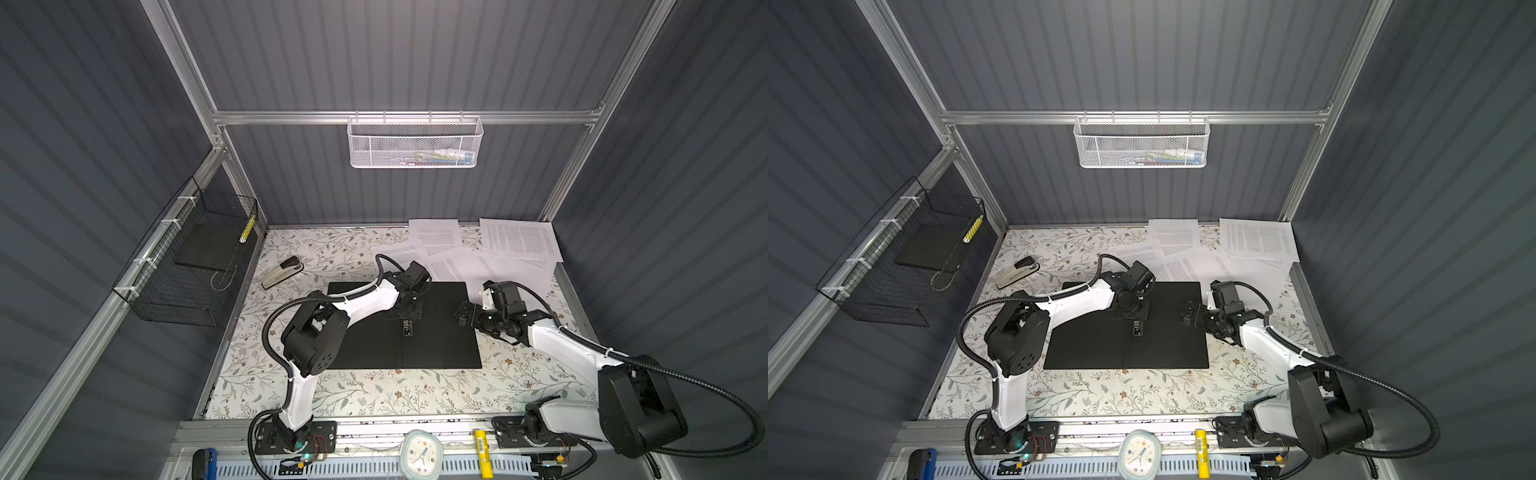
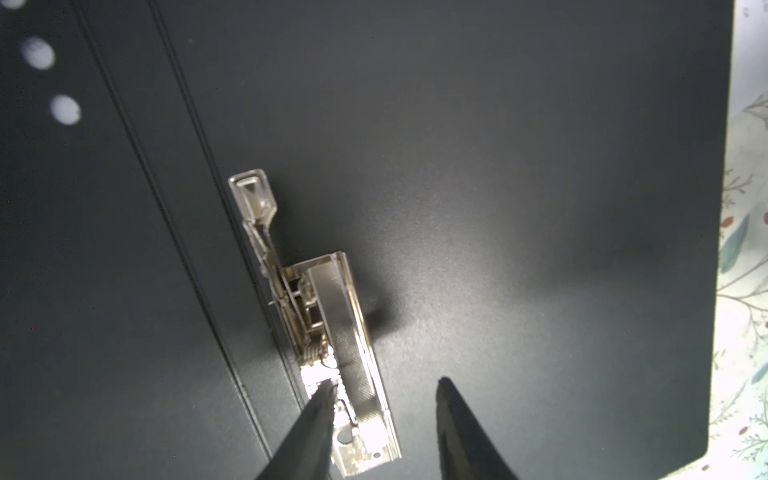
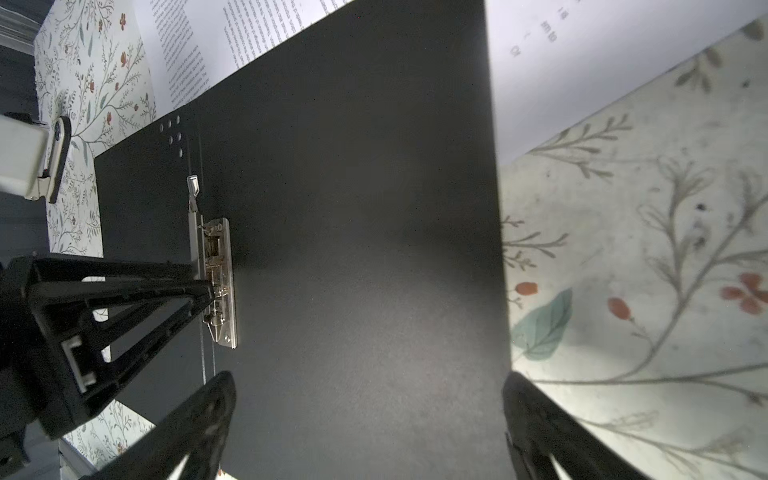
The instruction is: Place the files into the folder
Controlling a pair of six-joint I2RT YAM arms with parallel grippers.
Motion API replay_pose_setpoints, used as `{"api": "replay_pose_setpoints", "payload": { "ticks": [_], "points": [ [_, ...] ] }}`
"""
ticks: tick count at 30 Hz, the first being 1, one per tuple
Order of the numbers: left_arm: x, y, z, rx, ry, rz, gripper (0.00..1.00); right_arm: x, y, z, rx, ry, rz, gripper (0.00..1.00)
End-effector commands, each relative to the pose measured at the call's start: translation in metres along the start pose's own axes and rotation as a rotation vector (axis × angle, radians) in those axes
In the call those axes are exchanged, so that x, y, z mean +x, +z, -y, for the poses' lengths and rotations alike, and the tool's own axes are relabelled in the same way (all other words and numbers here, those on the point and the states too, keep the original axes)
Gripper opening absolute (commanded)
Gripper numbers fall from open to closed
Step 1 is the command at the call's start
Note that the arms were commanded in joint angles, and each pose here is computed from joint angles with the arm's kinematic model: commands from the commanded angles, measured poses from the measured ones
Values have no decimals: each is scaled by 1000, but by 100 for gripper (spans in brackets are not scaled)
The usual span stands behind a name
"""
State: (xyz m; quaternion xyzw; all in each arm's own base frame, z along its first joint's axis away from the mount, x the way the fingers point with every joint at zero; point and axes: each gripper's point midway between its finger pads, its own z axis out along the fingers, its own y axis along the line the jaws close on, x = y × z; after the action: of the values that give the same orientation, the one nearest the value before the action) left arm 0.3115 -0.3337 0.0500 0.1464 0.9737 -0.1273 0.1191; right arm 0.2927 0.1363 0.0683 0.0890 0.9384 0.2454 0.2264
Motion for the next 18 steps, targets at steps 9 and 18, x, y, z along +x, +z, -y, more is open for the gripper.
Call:
{"api": "replay_pose_setpoints", "payload": {
  "ticks": [9, 18],
  "points": [
    [1, 7, -3, -42, -17, -20, 30, 3, -2, 0, -22, 0, -2, 99],
    [0, 9, -11, -86, -24, -15, 16, 2, -4, -2, -32, 3, 2, 99]
  ]
}}
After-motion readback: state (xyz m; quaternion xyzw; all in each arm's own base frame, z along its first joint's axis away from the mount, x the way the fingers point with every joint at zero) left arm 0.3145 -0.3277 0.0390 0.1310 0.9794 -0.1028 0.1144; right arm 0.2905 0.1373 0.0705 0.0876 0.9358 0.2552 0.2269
